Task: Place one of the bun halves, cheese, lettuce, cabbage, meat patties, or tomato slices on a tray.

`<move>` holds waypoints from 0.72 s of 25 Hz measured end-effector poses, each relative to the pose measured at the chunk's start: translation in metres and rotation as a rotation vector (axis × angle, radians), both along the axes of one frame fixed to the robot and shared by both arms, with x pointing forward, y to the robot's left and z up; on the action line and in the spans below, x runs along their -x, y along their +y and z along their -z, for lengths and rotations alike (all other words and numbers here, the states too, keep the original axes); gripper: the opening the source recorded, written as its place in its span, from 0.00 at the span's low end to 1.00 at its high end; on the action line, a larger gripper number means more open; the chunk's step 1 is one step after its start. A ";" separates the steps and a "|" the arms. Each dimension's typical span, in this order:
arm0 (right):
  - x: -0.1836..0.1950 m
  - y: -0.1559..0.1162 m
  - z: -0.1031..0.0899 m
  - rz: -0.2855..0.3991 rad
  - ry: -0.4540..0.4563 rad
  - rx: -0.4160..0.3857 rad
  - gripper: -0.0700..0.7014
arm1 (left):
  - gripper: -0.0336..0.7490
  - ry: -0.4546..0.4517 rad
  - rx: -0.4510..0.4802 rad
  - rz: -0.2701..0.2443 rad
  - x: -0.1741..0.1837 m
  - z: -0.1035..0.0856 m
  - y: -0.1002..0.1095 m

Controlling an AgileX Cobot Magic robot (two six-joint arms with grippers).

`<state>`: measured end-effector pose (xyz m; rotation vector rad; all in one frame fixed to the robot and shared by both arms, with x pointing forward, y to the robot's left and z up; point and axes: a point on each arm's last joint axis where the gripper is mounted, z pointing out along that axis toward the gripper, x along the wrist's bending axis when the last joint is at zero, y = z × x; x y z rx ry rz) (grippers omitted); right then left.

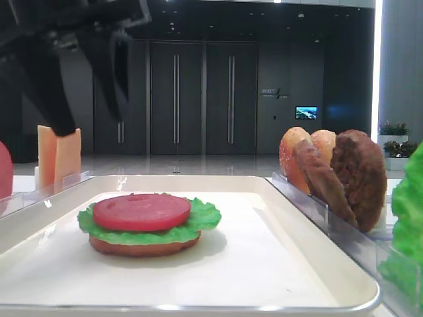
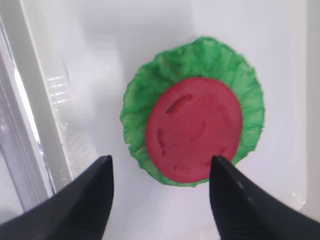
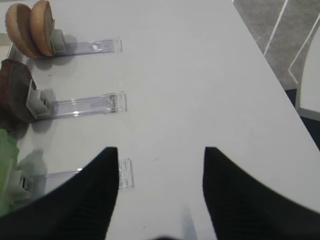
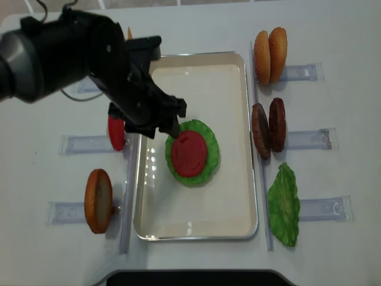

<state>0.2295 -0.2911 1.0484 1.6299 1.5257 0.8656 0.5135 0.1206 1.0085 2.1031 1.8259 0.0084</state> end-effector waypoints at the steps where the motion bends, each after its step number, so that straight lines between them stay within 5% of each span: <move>1: 0.000 0.000 0.000 0.000 0.000 0.000 0.57 | 0.64 -0.015 -0.004 -0.006 -0.002 -0.011 0.000; 6: 0.000 0.000 0.000 0.000 0.000 0.000 0.57 | 0.67 -0.087 -0.032 -0.014 -0.013 -0.063 0.000; 11: 0.000 0.000 0.000 0.000 0.000 0.000 0.57 | 0.71 -0.092 -0.054 -0.043 -0.017 -0.073 0.006; 18: 0.000 0.000 0.000 0.000 0.000 0.000 0.57 | 0.71 -0.036 -0.166 -0.222 -0.045 -0.070 0.091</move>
